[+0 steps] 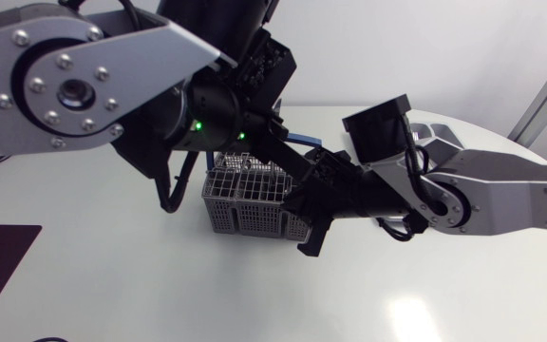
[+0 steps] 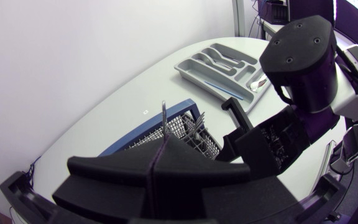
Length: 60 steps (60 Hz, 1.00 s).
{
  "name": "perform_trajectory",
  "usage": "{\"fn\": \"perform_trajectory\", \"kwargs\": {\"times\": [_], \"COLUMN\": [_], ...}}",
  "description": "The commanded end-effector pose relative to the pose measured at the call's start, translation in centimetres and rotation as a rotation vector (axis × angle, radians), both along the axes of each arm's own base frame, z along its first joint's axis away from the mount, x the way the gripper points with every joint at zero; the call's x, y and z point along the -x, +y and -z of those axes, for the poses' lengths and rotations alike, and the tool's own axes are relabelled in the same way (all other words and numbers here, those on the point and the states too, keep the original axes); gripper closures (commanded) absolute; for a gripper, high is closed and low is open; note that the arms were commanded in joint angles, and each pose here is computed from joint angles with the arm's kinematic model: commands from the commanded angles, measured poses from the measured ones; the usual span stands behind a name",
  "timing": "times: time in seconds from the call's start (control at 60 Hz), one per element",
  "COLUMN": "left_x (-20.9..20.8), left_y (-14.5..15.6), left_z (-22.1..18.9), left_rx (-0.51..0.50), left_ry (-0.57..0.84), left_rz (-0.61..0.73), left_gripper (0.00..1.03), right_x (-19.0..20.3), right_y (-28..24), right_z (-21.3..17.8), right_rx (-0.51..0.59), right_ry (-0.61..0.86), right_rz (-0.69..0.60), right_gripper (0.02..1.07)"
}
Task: Unload the cutlery basket into the drawer organizer.
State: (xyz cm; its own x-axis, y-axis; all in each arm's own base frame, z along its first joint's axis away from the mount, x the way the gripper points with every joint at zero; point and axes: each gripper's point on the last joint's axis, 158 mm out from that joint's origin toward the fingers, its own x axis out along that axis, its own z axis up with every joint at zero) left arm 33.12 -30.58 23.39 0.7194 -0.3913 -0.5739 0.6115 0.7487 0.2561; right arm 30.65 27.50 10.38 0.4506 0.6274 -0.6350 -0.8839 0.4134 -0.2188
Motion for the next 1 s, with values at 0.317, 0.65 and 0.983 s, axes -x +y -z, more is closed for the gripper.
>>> {"fn": "perform_trajectory", "kwargs": {"times": [0.317, 0.65, 0.983], "left_x": [0.6, 1.0, 1.0], "left_y": [0.3, 0.4, 0.5], "left_z": [-5.3, -6.1, -5.0], "left_rx": [0.081, 0.088, 0.076], "left_ry": [-0.072, -0.078, -0.068], "left_rz": [-0.008, -0.002, -0.004], "left_gripper": [1.00, 1.00, 1.00], "right_x": [-2.5, -2.5, -5.0], "right_y": [1.4, 0.7, -0.1], "right_z": [3.5, 3.0, 3.1], "right_rx": [0.025, 0.013, -0.003], "right_ry": [-0.014, -0.022, -0.039], "right_rz": [-0.013, -0.001, 0.064], "right_gripper": [1.02, 1.02, 1.02]}}
